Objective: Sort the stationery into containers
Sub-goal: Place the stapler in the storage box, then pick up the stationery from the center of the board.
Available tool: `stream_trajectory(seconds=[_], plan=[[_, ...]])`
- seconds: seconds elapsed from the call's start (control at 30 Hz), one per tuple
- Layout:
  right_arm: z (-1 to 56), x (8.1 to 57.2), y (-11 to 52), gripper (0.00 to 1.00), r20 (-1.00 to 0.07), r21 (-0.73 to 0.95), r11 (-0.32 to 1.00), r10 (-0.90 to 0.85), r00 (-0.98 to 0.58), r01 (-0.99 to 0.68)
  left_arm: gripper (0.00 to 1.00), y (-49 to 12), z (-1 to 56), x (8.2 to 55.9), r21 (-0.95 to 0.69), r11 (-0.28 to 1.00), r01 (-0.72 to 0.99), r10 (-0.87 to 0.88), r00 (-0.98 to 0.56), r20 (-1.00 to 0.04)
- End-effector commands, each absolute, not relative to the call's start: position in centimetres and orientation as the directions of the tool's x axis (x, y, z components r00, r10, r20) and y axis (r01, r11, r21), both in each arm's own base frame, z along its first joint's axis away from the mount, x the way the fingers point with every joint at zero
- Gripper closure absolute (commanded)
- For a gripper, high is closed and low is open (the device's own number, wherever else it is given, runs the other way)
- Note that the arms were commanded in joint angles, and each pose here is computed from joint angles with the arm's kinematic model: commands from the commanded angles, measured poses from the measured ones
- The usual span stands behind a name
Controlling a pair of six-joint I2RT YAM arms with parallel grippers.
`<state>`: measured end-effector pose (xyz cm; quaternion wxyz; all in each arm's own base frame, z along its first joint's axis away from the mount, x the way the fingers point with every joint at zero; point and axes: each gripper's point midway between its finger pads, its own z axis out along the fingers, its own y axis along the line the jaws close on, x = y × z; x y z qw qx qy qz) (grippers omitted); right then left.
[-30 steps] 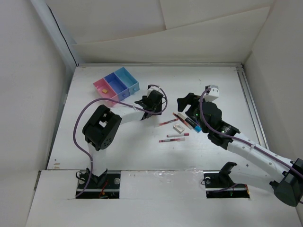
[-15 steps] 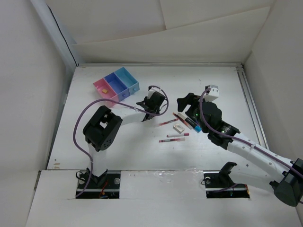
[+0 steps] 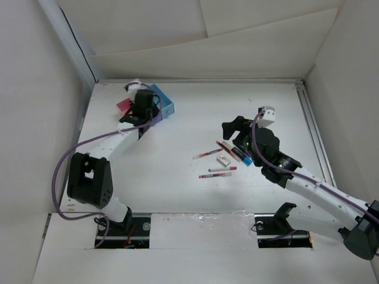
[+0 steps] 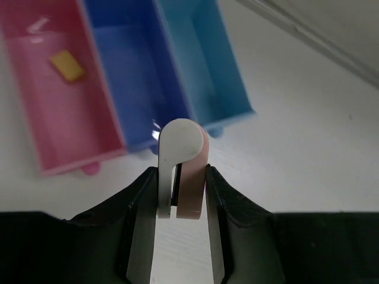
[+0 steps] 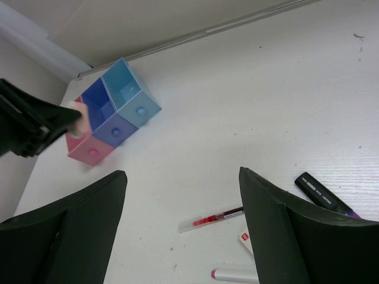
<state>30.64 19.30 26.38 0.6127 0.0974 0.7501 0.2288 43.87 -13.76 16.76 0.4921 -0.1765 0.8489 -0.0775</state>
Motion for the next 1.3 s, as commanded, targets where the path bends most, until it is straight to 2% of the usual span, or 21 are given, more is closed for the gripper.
stream_trajectory(seconds=[0.0, 0.07, 0.2, 0.37, 0.53, 0.57, 0.6, 0.67, 0.77, 0.9, 1.03, 1.07, 1.13, 1.17, 1.2, 1.27], plan=[[28.2, 30.5, 19.6, 0.18, -0.866, 0.491, 0.854, 0.456, -0.207, -0.171, 0.91, -7.8, 18.1, 44.5, -0.425, 0.83, -0.362, -0.539, -0.325, -0.777], [28.2, 30.5, 19.6, 0.18, -0.866, 0.491, 0.854, 0.456, -0.207, -0.171, 0.9, -5.6, 18.8, 44.9, -0.467, 0.782, -0.411, -0.591, -0.253, -0.766], [28.2, 30.4, 19.7, 0.19, -0.865, 0.492, 0.852, 0.454, -0.212, -0.18, 0.88, -1.5, 17.1, 46.1, -0.437, 0.727, -0.53, -0.61, -0.205, -0.765], [28.2, 30.4, 19.9, 0.19, -0.865, 0.492, 0.85, 0.453, -0.217, -0.187, 0.86, -0.6, 15.5, 47.1, -0.409, 0.71, -0.574, -0.607, -0.204, -0.768], [27.9, 30.4, 20.1, 0.19, -0.865, 0.489, 0.851, 0.446, -0.228, -0.191, 0.77, -0.3, 15.3, 48.2, -0.383, 0.709, -0.592, -0.592, -0.206, -0.779], [27.9, 30.4, 20.1, 0.19, -0.865, 0.489, 0.851, 0.446, -0.228, -0.191, 0.74, -0.1, 14.9, 48.2, -0.373, 0.707, -0.601, -0.589, -0.208, -0.781], [27.9, 30.4, 20.1, 0.19, -0.865, 0.489, 0.851, 0.446, -0.228, -0.191, 0.6, -0.1, 14.9, 48.2, -0.373, 0.707, -0.601, -0.589, -0.208, -0.781], [27.9, 30.4, 20.1, 0.19, -0.865, 0.489, 0.851, 0.446, -0.228, -0.191, 0.45, -0.1, 14.9, 48.2, -0.373, 0.707, -0.601, -0.589, -0.208, -0.781], [27.6, 30.5, 20.2, 0.18, -0.867, 0.485, 0.854, 0.441, -0.234, -0.188, 0.32, -0.3, 15.0, 48.1, -0.387, 0.709, -0.589, -0.593, -0.202, -0.779], [27.6, 30.6, 20.1, 0.18, -0.867, 0.484, 0.856, 0.442, -0.229, -0.181, 0.32, -1.1, 18.0, 47.8, -0.448, 0.722, -0.527, -0.602, -0.158, -0.783], [27.9, 30.6, 19.7, 0.2, -0.867, 0.486, 0.857, 0.45, -0.213, -0.168, 0.43, -5.3, 21.2, 46.5, -0.465, 0.796, -0.387, -0.56, -0.179, -0.809], [28.2, 30.5, 19.6, 0.26, -0.866, 0.491, 0.854, 0.456, -0.207, -0.171, 0.46, -6.8, 22.0, 46.3, -0.469, 0.815, -0.34, -0.548, -0.19, -0.815], [28.6, 30.6, 19.0, 0.35, -0.866, 0.493, 0.857, 0.465, -0.186, -0.151, 0.57, -10.6, 21.9, 45.2, -0.464, 0.854, -0.235, -0.515, -0.255, -0.819], [28.1, 30.6, 18.7, 0.43, -0.868, 0.486, 0.863, 0.46, -0.185, -0.134, 0.64, -14.4, 22.0, 44.1, -0.425, 0.895, -0.131, -0.445, -0.306, -0.842], [28.4, 30.6, 18.4, 0.65, -0.862, 0.499, 0.858, 0.476, -0.172, -0.123, 0.68, -16.4, 21.3, 43.1, -0.401, 0.912, -0.089, -0.406, -0.345, -0.846], [28.1, 30.7, 17.2, 0.75, -0.862, 0.499, 0.864, 0.486, -0.147, -0.07, 0.76, -21.6, 19.7, 40.3, -0.375, 0.926, 0.035, -0.324, -0.431, -0.842]])
